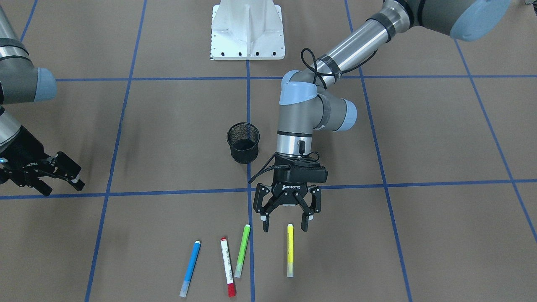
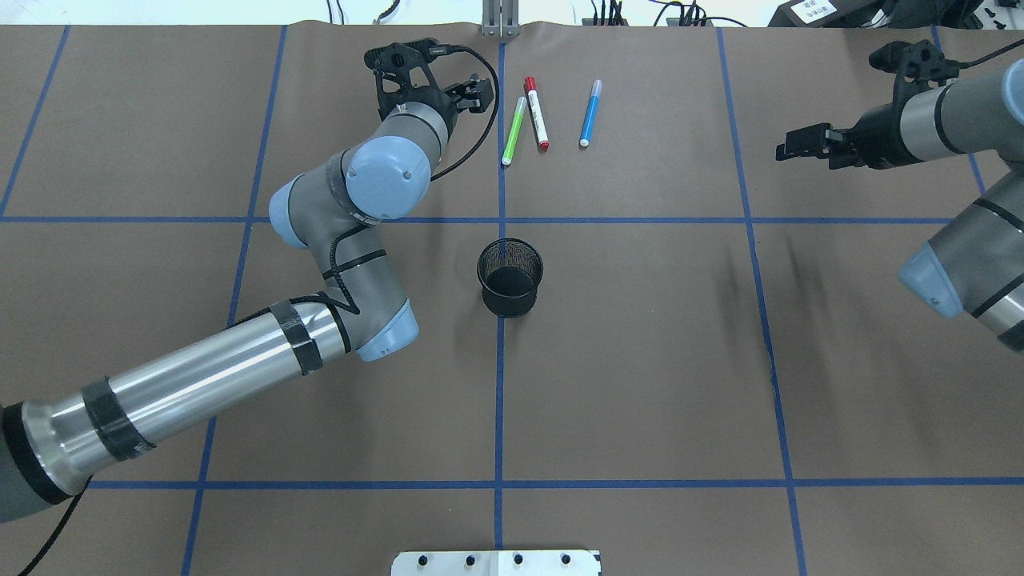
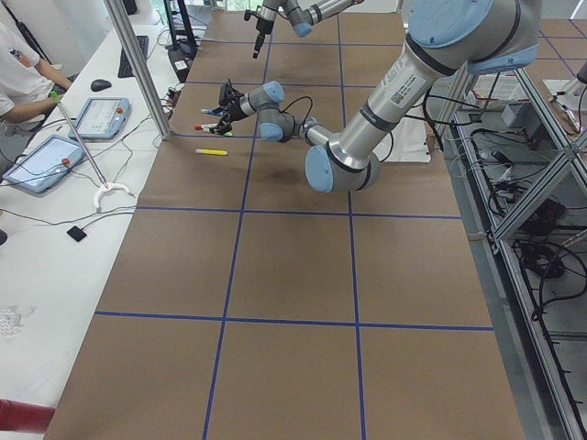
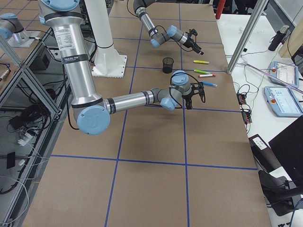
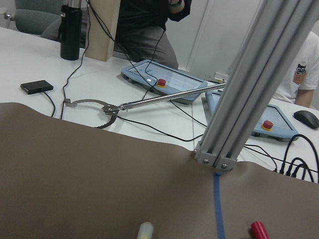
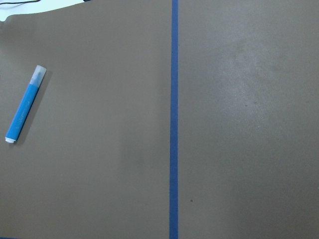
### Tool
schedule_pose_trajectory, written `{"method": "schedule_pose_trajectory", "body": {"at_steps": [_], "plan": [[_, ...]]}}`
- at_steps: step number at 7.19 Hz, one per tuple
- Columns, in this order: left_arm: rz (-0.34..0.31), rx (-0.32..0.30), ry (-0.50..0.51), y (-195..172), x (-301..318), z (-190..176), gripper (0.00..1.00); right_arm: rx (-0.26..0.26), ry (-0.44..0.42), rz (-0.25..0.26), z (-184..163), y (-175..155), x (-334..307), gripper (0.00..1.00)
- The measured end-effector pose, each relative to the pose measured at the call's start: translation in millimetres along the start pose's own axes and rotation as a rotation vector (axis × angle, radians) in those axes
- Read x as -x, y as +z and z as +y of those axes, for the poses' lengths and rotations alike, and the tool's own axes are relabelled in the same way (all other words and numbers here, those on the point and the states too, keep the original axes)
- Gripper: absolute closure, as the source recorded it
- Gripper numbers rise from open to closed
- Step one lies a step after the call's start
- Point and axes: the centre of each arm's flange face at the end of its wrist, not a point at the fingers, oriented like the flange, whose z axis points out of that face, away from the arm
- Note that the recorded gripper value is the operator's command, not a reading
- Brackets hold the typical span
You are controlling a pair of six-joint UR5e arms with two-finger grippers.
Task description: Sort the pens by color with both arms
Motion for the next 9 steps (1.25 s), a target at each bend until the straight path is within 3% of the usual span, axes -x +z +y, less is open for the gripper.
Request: {"method": "schedule_pose_trajectory", "body": {"at_steps": [2,4,5,6,7,9], "plan": [[-0.023,0.192,0.146,-49.6,79.5,-46.2,0.02,-0.013,0.013,0.030,-34.9,-35.5,-32.9,0.00],[-0.147,0.443,0.342,-95.3,179.0,-79.3,0.02,0.012,-0.100,0.135,-62.1,-60.7,-75.0,0.00],[-0.214,0.583,0.406,-107.1,222.5,-95.6,0.01,0.058,-0.150,0.192,-65.2,-65.7,-97.8,0.00],[-0.240,0.714,0.420,-117.4,265.8,-114.6,0.01,0.127,-0.185,0.237,-61.7,-62.0,-120.3,0.00],[-0.217,0.816,0.404,-131.3,313.7,-132.3,0.01,0.187,-0.219,0.256,-59.6,-56.5,-140.9,0.00],[-0.173,0.903,0.349,-165.3,399.4,-155.5,0.01,0.260,-0.214,0.243,-60.5,-61.4,-172.7,0.00]]}}
